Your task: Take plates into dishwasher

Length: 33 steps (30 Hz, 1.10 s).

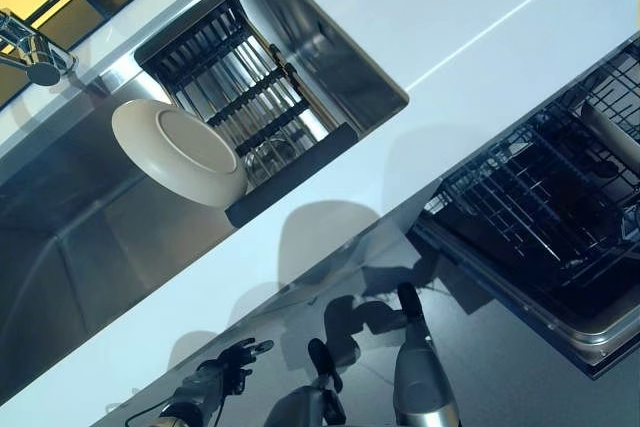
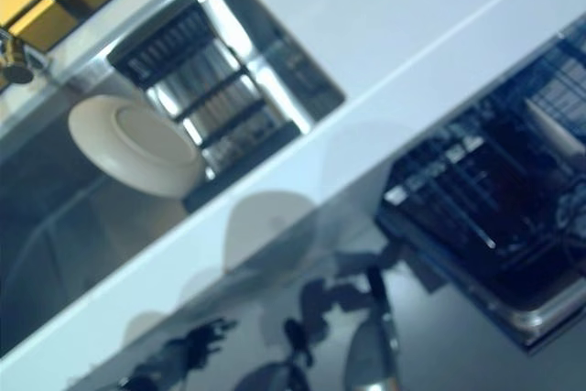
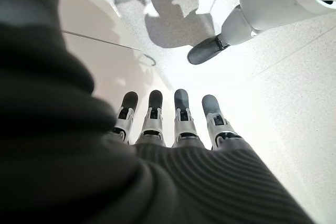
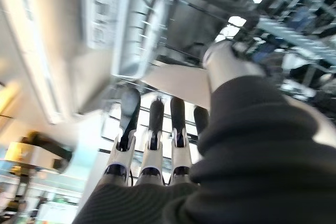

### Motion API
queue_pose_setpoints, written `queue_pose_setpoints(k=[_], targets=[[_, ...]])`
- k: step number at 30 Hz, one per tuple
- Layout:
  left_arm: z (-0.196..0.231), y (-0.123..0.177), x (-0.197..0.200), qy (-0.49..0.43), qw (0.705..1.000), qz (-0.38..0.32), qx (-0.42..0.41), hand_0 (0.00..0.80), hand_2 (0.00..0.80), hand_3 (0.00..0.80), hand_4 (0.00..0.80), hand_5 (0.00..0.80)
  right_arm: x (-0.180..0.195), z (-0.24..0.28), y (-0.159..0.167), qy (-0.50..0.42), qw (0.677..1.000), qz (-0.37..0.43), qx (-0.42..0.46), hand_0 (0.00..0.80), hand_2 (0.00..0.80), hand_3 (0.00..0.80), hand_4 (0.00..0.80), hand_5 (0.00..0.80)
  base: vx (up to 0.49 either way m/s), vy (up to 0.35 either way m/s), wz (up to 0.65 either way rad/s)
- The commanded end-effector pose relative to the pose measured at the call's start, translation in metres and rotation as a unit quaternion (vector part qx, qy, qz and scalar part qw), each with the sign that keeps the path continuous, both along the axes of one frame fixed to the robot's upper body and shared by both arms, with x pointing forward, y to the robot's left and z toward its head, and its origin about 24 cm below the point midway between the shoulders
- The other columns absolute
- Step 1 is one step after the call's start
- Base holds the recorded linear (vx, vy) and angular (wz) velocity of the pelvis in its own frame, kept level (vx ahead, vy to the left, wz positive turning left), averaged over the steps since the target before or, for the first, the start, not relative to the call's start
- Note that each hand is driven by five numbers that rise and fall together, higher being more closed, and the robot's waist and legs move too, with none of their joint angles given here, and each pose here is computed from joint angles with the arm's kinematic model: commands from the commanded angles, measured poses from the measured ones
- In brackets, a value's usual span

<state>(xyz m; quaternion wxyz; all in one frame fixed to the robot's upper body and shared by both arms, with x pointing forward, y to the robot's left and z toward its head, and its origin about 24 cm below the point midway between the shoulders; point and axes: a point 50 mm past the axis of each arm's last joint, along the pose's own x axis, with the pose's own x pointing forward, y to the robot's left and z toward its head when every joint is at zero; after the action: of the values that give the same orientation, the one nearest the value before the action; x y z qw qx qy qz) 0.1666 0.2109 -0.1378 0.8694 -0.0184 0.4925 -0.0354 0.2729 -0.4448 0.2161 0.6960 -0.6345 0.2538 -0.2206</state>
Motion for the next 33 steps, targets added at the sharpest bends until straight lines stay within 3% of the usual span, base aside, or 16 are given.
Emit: queue_pose_setpoints(k=[1,18,29,33], targets=[[0.001,0.025,-0.007,0.019,0.999,-0.009,0.042,0.000,0.000,0.000,0.000,0.000,-0.007,-0.001,-0.008,-0.003,1.000,-0.026,-0.012,0.000,0.000,0.000,0.000,0.000,0.000,0.000,0.00],[-0.002,0.044,-0.026,0.053,0.996,0.008,0.076,0.000,0.000,0.000,0.000,0.000,-0.045,0.018,-0.035,-0.024,0.997,-0.067,-0.026,0.000,0.000,0.000,0.000,0.000,0.032,-0.015,-0.01],[-0.005,0.053,-0.039,0.077,0.993,0.029,0.088,0.000,0.000,0.000,0.000,0.000,-0.068,0.071,-0.043,-0.077,0.993,-0.083,-0.045,0.000,0.000,0.000,0.000,0.000,0.059,0.021,-0.04],[-0.006,0.055,-0.043,0.084,0.992,0.035,0.090,0.000,0.000,0.000,0.000,0.000,-0.072,0.101,-0.042,-0.107,0.986,-0.085,-0.091,0.000,0.000,0.000,0.000,0.000,0.065,0.022,-0.02]])
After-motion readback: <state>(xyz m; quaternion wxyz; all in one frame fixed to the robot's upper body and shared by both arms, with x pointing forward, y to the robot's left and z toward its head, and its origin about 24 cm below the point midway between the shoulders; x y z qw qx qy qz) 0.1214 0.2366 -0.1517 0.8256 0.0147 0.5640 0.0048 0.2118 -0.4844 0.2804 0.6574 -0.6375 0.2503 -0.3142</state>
